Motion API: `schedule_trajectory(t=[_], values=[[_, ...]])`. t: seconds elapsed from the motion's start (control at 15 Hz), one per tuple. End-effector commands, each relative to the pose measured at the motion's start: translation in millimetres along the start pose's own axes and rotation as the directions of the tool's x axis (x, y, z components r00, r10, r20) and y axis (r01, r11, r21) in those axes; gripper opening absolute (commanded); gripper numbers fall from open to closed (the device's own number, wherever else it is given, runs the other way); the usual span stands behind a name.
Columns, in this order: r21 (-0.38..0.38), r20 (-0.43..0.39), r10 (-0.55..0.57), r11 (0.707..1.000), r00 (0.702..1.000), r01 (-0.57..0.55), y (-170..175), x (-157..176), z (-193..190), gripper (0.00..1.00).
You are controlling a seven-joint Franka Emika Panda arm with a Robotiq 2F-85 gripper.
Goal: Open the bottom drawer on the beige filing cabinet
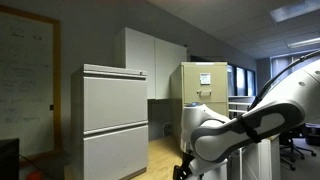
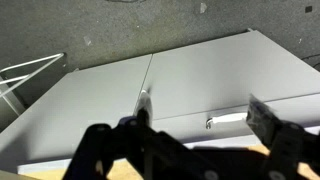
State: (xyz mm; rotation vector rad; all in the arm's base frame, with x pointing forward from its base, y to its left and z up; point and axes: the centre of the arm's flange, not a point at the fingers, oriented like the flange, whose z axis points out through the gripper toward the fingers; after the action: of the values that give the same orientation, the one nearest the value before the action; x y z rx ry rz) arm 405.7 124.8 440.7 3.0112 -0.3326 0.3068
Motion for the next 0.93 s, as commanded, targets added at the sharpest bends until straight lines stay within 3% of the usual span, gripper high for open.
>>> schedule_trajectory(t=[0.0, 0.6, 0.87], values=[[0.000, 0.000, 0.000, 1.000, 1.000, 0.000, 0.0, 0.1, -0.2, 1.00], [0.001, -0.001, 0.000, 1.000, 1.000, 0.000, -0.1, 0.2, -0.3, 1.00], [0.020, -0.040, 0.018, 1.000, 0.999, -0.017, 9.0, 12.3, -0.4, 1.00]])
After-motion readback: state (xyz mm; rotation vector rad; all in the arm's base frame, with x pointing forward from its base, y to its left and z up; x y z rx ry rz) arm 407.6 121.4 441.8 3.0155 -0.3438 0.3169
